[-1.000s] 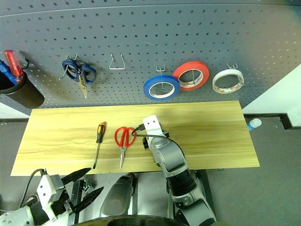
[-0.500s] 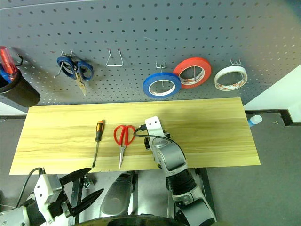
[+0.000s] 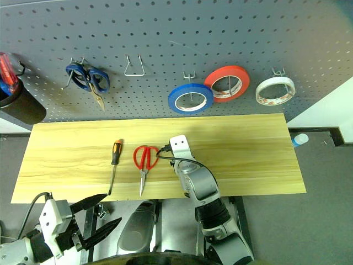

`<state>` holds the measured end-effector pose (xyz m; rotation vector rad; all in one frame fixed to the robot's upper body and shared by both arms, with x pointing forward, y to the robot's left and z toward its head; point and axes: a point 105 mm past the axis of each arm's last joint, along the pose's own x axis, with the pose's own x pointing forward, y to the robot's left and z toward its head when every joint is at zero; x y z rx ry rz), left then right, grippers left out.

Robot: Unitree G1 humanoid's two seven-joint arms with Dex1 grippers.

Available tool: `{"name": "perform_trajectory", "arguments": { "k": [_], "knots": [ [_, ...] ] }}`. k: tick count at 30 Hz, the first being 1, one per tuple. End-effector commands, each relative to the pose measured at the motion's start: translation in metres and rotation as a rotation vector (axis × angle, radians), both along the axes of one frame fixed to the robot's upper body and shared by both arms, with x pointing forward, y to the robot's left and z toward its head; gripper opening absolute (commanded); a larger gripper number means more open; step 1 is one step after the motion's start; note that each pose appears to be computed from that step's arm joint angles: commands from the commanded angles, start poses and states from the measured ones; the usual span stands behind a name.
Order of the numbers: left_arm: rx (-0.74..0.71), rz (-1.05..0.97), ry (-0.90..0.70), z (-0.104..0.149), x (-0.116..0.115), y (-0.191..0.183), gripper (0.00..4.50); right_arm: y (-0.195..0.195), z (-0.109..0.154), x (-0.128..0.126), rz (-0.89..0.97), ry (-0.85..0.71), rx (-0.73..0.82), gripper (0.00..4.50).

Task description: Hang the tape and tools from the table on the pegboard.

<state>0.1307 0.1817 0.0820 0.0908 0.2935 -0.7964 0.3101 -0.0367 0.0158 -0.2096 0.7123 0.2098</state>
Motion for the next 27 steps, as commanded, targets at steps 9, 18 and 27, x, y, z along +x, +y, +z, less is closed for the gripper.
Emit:
{"name": "perform_trajectory", "arguments": {
  "k": [9, 18, 27],
  "knots": [
    [-0.046, 0.002, -0.048, 0.013, 0.008, -0.001, 4.33, 0.026, 0.002, -0.034, 0.112, 0.028, 0.146, 2.12],
    [-0.064, -0.029, -0.088, 0.015, 0.020, -0.008, 4.33, 0.023, 0.051, -0.075, 0.352, -0.177, 0.316, 2.12],
    [-0.077, -0.054, -0.132, 0.015, 0.035, -0.015, 4.33, 0.010, 0.086, -0.076, 0.392, -0.392, 0.386, 2.12]
  ]
}}
